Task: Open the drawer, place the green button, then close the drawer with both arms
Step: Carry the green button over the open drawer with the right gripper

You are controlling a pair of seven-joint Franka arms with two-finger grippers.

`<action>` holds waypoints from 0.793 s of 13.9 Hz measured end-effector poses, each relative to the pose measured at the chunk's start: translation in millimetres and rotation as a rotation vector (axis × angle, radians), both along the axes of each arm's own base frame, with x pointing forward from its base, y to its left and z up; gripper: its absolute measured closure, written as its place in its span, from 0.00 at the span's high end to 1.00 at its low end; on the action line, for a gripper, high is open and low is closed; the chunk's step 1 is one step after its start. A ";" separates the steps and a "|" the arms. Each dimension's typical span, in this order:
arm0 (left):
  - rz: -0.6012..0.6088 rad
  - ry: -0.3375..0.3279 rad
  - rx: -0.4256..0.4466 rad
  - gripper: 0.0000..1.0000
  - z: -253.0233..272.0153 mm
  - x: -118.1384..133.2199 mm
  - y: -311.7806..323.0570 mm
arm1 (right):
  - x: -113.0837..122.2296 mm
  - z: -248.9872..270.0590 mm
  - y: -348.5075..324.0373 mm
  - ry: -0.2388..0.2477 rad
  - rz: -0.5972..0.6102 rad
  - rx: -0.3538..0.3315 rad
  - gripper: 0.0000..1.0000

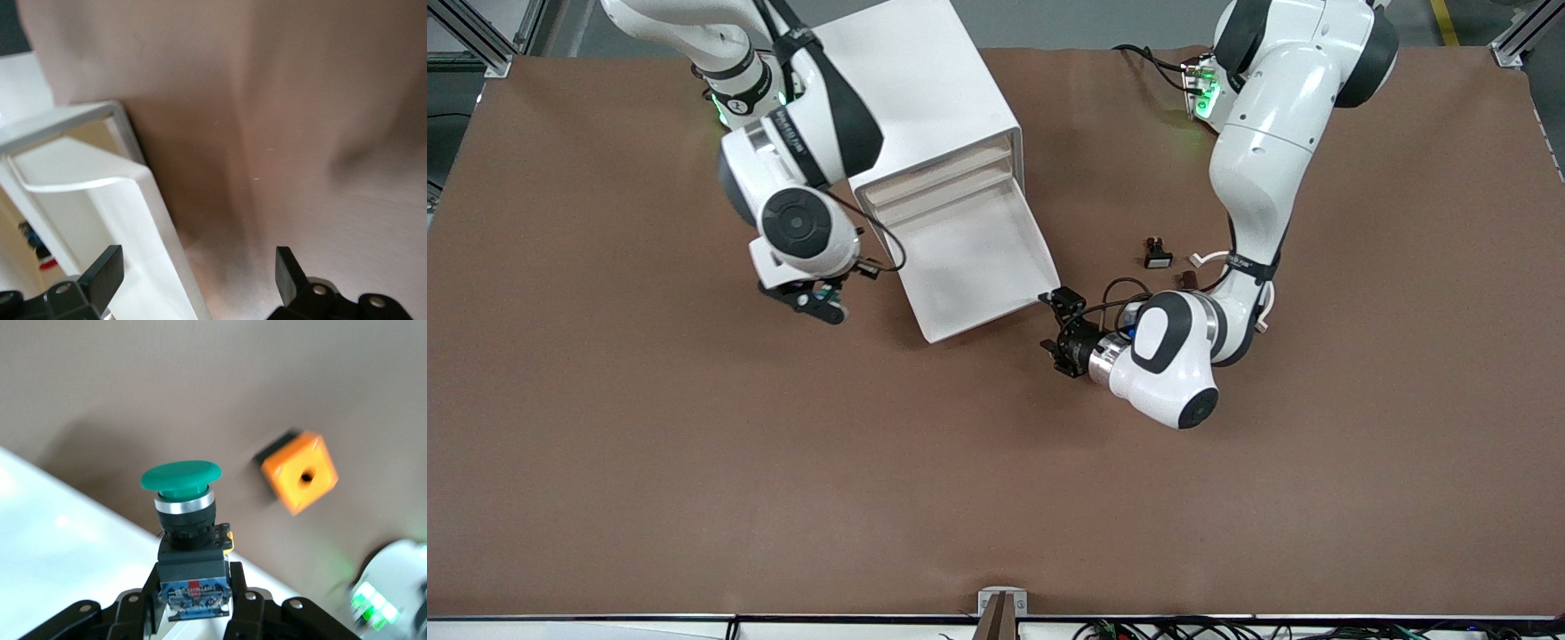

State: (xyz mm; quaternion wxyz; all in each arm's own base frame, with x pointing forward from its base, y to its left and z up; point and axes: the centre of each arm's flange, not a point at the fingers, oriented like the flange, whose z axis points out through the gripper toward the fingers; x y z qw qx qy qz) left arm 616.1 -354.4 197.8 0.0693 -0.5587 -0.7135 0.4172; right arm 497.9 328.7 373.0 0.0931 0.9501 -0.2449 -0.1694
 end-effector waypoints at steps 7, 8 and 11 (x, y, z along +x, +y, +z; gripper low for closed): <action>-0.251 -0.252 -0.066 1.00 9.2 25.1 46.1 | -10.6 7.6 46.8 -0.038 -0.364 0.048 0.42; -0.298 -0.307 -0.074 1.00 18.8 32.9 55.4 | -16.1 6.9 58.4 -0.053 -0.417 0.034 0.42; -0.443 -0.462 -0.061 1.00 64.8 51.5 74.8 | -34.6 -8.1 92.2 -0.078 -0.506 0.003 0.42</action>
